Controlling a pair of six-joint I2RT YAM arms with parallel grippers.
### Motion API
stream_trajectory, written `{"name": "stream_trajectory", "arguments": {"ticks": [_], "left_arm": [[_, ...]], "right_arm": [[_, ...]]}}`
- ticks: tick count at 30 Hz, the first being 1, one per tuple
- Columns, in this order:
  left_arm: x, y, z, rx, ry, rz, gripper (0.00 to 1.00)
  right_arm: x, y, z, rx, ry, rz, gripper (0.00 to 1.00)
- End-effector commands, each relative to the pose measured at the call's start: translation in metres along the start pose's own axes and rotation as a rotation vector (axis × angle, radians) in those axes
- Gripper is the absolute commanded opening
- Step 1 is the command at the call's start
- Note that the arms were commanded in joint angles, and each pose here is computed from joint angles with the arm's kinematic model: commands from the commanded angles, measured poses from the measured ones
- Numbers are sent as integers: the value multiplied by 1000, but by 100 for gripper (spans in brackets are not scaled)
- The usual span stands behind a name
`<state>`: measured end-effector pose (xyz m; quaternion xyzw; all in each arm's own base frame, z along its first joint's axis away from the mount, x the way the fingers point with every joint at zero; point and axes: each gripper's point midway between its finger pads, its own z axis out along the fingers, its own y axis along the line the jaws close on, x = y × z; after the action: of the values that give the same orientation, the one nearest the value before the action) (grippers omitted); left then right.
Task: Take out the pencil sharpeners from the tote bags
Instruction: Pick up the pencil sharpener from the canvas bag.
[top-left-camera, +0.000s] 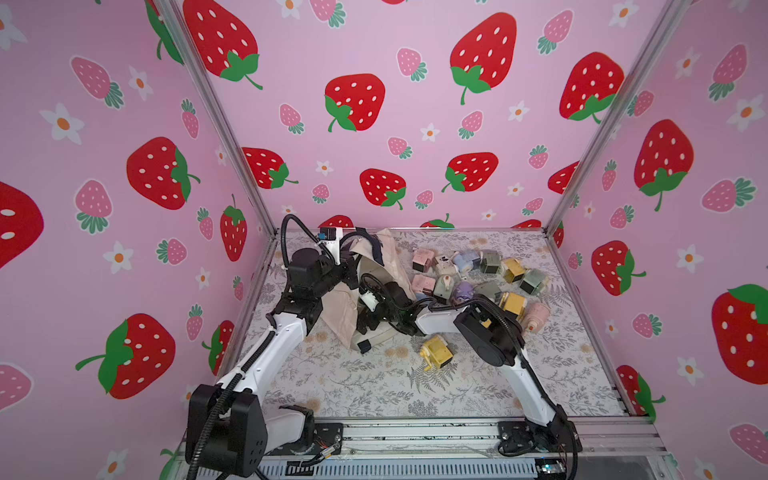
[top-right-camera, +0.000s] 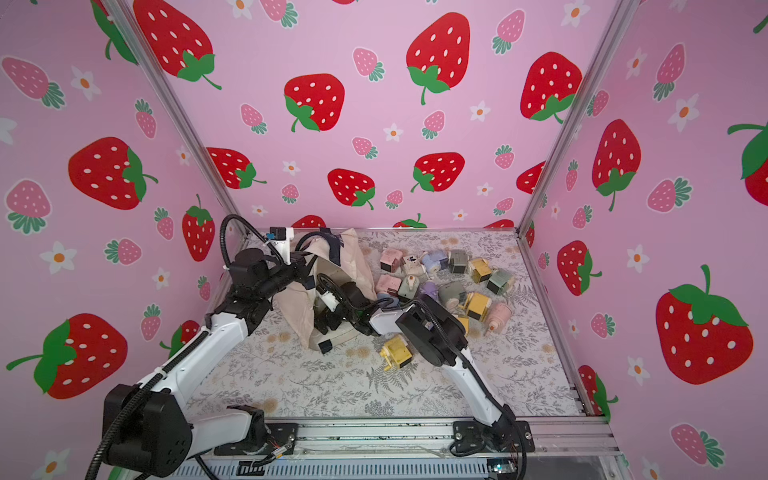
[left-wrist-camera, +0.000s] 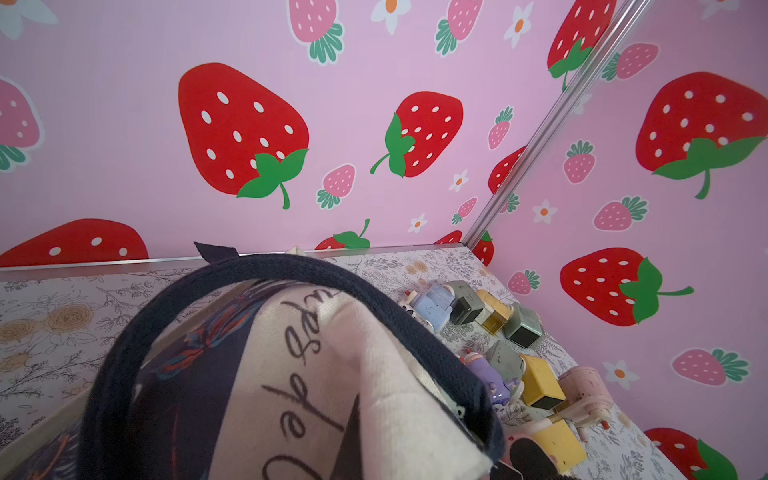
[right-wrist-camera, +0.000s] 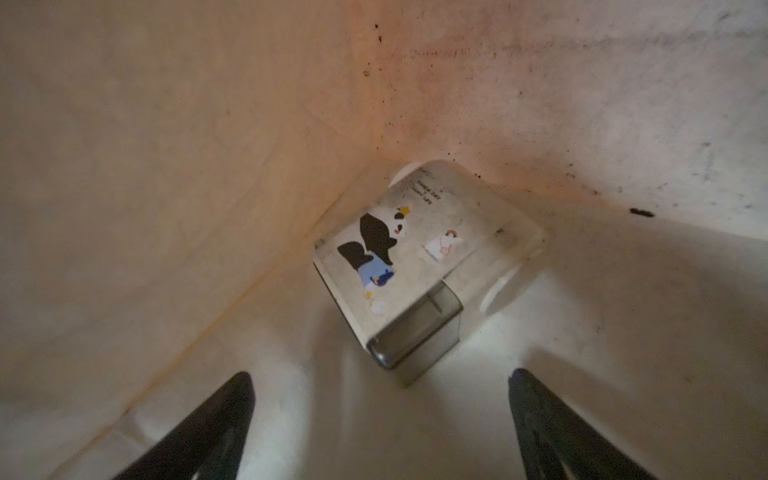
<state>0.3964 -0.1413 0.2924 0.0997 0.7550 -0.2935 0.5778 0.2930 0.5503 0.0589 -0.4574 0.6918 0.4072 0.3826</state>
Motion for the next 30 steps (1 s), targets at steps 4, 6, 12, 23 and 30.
{"name": "stream_trajectory", "arguments": {"ticks": [4, 6, 12, 23, 30], "left_arm": [[-44, -23, -3, 73, -113, 69, 0], [-44, -22, -3, 73, -112, 68, 0], [-44, -22, -2, 73, -110, 68, 0], [-44, -23, -3, 76, -112, 69, 0], [-44, -23, -2, 76, -110, 68, 0]], "right_arm": [[-8, -6, 21, -65, -9, -13, 99], [-8, -19, 31, -10, 1, 31, 99], [-6, -44, 49, 95, 56, 163, 99], [7, -108, -3, 559, 81, 229, 98], [-4, -104, -35, 606, 52, 150, 98]]}}
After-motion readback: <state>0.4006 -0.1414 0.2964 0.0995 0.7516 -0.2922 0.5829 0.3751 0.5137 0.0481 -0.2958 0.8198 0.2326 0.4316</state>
